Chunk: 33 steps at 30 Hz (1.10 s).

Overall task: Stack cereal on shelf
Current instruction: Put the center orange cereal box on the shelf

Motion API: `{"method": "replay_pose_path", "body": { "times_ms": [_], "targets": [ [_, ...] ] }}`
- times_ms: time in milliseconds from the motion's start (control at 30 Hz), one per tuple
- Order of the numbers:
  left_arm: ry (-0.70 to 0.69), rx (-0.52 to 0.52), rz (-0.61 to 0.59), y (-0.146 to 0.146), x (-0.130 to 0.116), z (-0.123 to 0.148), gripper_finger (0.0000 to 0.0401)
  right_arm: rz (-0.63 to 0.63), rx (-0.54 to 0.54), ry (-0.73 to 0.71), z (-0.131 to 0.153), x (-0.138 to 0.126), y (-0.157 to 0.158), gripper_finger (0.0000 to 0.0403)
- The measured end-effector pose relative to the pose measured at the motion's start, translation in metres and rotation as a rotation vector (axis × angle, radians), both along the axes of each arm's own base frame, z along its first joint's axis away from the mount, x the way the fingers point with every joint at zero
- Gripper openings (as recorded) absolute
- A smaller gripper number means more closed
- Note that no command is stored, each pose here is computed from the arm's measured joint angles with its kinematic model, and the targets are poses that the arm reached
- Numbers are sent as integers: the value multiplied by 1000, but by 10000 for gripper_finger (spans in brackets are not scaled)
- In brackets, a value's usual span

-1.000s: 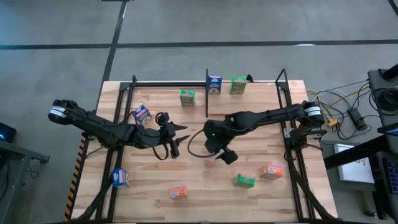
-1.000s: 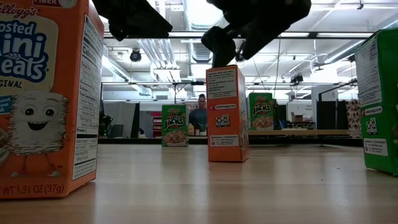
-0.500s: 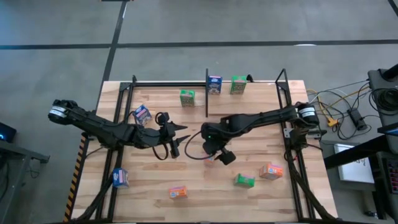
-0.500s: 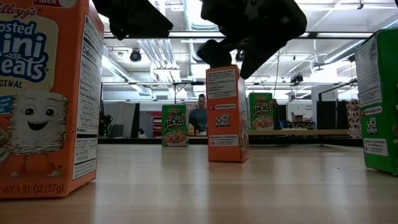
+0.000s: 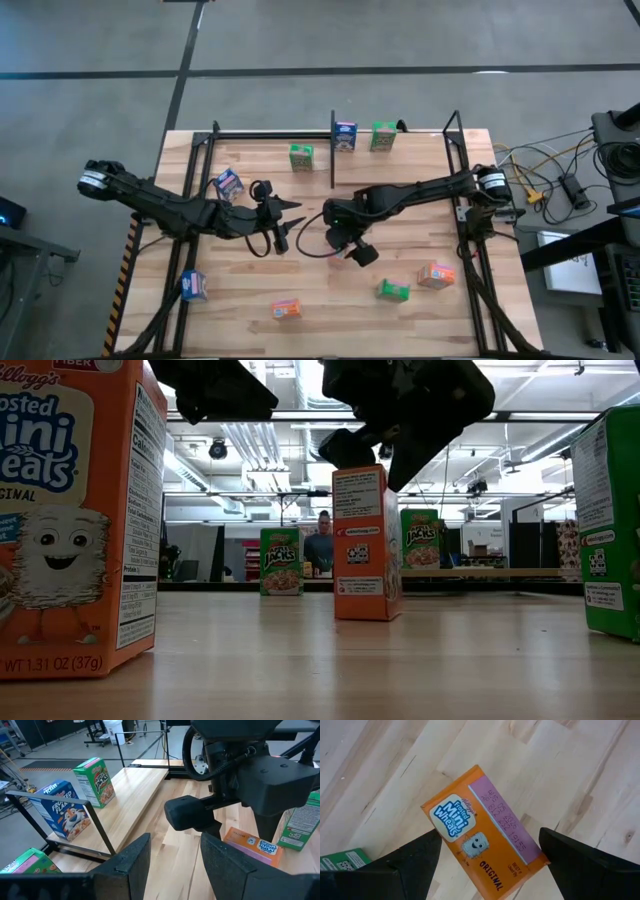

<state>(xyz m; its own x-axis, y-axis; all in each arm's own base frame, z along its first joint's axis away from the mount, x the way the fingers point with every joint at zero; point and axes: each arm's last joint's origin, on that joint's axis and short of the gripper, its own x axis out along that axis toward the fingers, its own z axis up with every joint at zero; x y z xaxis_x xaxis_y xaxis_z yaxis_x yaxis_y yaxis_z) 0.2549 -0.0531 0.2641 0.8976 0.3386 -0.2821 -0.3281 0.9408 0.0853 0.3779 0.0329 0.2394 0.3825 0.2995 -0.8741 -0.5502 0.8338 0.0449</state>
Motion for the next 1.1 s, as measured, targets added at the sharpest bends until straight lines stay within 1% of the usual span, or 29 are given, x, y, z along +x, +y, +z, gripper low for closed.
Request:
{"method": "replay_pose_path", "body": {
  "times_ms": [100,300,433,567,667,833,933,1100],
  "targets": [
    [0,0,0,0,0,0,157,2,0,-1,0,0,1,311],
    [-3,-1,0,0,0,0,157,3,0,0,0,0,1,265],
    [-5,-1,0,0,0,0,157,-5,3,3,0,0,1,242],
    [-8,-2,0,0,0,1,157,-6,4,3,0,0,1,228],
    [-8,-2,0,0,0,1,157,-19,10,4,4,-3,0,224],
    [-8,-2,0,0,0,1,157,-79,32,4,23,-15,-7,224],
    [-10,-2,0,0,0,1,157,-141,50,-1,39,-26,-17,224],
    [-14,-3,0,0,0,1,157,-291,68,17,71,-58,-43,224]
  ]
}}
